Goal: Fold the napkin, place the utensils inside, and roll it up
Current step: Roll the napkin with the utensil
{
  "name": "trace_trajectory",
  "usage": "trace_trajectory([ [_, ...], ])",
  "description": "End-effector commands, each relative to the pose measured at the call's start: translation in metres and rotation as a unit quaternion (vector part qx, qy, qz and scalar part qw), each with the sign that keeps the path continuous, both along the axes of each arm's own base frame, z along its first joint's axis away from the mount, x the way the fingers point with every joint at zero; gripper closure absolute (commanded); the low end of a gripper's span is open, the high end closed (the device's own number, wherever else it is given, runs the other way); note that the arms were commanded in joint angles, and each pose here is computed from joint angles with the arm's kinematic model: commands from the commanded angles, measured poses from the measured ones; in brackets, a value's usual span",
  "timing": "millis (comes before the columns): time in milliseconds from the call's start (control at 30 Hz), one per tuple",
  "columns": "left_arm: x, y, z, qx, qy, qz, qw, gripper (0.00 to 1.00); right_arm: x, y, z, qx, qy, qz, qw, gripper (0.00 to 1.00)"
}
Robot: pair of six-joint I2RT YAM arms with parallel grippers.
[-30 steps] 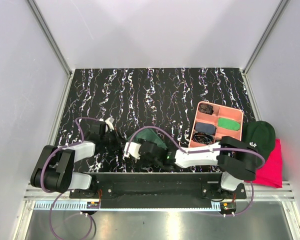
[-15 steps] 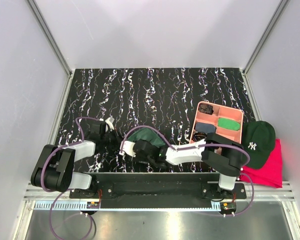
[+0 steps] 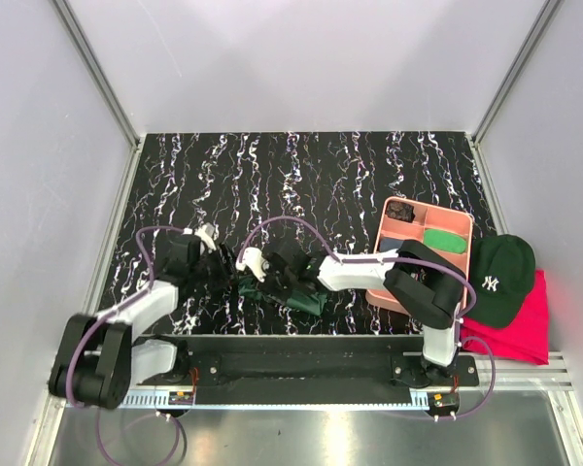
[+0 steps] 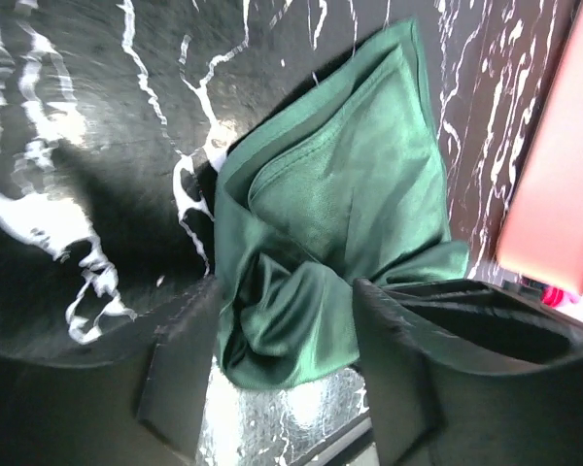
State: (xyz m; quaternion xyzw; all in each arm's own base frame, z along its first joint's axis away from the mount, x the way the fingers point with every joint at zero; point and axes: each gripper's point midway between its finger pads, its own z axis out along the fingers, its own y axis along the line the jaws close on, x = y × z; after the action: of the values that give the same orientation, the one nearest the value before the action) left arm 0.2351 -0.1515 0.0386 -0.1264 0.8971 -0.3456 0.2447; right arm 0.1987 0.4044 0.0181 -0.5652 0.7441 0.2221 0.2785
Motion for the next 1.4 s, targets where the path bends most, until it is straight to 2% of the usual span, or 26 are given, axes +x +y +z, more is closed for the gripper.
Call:
trace_trajectory([
  [0,0.000,0.020,0.006,0.045,-0.030,0.043,0.998,0.37,-0.035,-0.029,-0.029,-0.048,0.132,0.005,0.990,0.62],
  [167,-0.005,0.026,0.012,0.048,-0.070,0.050,0.995,0.36,-0.030,-0.022,-0.008,-0.017,0.174,0.008,0.985,0.61],
  [367,-0.008,0.015,0.026,0.029,-0.113,0.010,0.993,0.36,-0.023,-0.015,0.006,0.011,0.238,0.012,0.971,0.61],
  [533,-0.012,0.006,0.030,0.009,-0.131,-0.012,0.991,0.36,-0.009,-0.015,0.011,0.042,0.317,0.000,0.948,0.61],
  [667,-0.013,-0.001,0.032,0.000,-0.145,-0.030,0.989,0.36,-0.006,-0.014,0.007,0.064,0.389,0.004,0.919,0.63],
  [867,-0.006,-0.003,0.035,0.010,-0.167,-0.035,0.985,0.36,0.000,-0.014,0.002,0.081,0.456,0.007,0.886,0.62],
  [1133,0.006,-0.011,0.039,0.015,-0.188,-0.057,0.980,0.38,-0.001,-0.011,0.000,0.095,0.508,0.018,0.856,0.62],
  [1367,0.009,-0.021,0.035,0.011,-0.193,-0.076,0.978,0.44,-0.001,-0.012,-0.007,0.094,0.520,0.016,0.849,0.62],
])
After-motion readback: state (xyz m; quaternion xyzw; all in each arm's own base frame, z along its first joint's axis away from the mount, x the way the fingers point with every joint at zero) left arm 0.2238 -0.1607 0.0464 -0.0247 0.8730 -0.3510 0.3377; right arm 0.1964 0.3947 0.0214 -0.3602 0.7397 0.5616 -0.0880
